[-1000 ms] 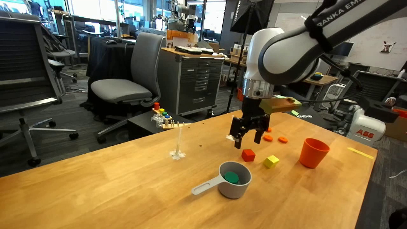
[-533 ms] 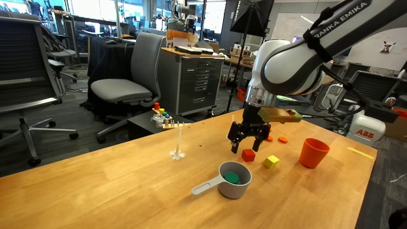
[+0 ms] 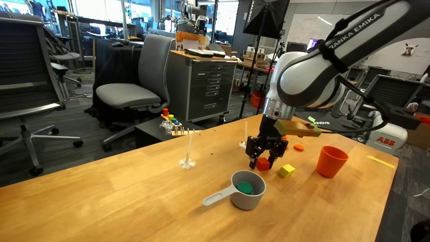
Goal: Put the cubes inside the measuring cup
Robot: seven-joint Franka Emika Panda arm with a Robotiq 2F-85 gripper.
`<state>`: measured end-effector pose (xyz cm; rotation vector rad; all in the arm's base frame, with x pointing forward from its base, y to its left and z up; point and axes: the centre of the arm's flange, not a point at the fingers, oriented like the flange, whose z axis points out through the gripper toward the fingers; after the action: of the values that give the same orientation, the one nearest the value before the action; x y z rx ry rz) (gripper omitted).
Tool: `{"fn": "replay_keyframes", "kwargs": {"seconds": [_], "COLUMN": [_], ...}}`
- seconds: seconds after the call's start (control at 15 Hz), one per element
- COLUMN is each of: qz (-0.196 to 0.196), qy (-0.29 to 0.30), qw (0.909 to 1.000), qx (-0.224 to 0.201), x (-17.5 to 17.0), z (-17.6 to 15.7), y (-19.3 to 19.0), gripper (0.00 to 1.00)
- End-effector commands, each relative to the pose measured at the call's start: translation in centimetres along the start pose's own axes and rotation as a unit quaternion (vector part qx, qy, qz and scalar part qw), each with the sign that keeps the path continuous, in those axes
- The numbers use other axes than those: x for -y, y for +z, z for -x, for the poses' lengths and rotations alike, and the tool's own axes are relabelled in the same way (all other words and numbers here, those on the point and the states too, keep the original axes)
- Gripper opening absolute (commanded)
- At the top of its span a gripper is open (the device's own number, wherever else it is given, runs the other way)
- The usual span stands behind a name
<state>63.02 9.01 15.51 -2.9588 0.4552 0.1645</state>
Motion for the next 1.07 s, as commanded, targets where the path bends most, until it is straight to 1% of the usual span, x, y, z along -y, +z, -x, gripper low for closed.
{"fn": "replay_keyframes", "kwargs": {"seconds": [0.0, 0.07, 0.2, 0.27, 0.33, 0.6, 0.8, 1.0], "qz": [-0.023, -0.025, -0.03, -0.037, -0.041, -0.068, -0.085, -0.102], "qy": [0.013, 0.017, 0.021, 0.016, 0.01, -0.049, -0.09, -0.116], "qw": [0.9996, 0.9995, 0.9993, 0.9991, 0.9989, 0.9961, 0.992, 0.9879], "qx": [-0.008, -0.007, -0.011, -0.013, -0.018, -0.026, -0.023, -0.014], "x": [-1.2, -1.6, -1.7, -1.0, -0.1, 6.1, 10.6, 12.9], "z": [0.1, 0.0, 0.1, 0.2, 0.3, 2.2, 4.4, 5.3], "y": [-0.3, -0.4, -1.0, -1.8, -2.5, -5.3, -6.4, -6.8], "gripper": [0.38, 0.31, 0.16, 0.16, 0.12, 0.12, 0.12, 0.12]}}
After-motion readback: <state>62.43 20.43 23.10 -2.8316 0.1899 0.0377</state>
